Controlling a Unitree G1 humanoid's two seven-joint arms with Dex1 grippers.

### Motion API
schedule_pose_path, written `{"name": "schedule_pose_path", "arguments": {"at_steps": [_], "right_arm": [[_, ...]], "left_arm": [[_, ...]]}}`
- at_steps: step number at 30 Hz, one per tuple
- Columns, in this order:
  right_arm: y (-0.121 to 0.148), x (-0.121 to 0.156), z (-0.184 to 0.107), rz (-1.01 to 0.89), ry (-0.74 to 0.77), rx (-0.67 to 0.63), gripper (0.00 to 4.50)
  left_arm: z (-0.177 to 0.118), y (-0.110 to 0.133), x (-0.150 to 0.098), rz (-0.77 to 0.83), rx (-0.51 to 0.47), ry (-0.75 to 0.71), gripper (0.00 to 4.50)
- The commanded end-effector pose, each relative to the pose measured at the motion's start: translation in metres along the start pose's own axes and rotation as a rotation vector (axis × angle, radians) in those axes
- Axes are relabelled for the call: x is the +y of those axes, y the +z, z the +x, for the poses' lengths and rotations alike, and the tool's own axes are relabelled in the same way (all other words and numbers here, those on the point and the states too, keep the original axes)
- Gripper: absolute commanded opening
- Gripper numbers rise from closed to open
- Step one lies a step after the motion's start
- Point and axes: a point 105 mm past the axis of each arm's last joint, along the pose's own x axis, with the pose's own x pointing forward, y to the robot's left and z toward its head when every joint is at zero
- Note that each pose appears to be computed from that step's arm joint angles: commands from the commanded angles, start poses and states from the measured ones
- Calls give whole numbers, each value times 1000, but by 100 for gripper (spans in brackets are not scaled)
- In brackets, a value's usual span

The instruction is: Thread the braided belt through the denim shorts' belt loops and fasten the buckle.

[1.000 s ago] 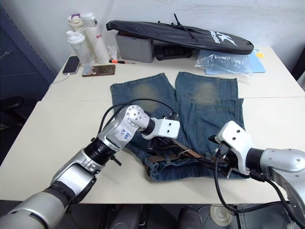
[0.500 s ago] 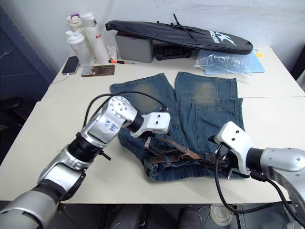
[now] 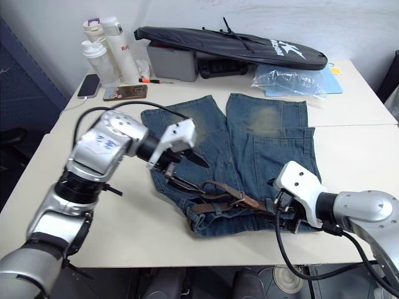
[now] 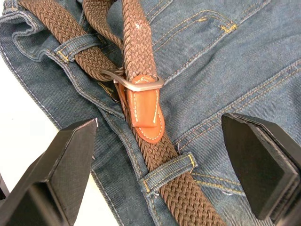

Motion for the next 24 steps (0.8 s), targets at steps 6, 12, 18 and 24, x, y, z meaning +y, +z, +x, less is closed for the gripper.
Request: {"name": "schedule_pose_path", "arguments": {"at_steps": [6,12,18,24], "right_arm": [[10,0,3,-76,20,-23,450],[11,-3,3,-90,15,-17,450],[11,-5,3,-75,-1,-22,450],[9,-4,2,-66,-9,-4,450]], "left_arm": [[-17,-31,-3,-157,-44,150,284],[7,-45,-20,-130,14,59,38],[32,-63,-32,-99,59,-8,5],[47,-51,-26,-104,5,-12,5]]}}
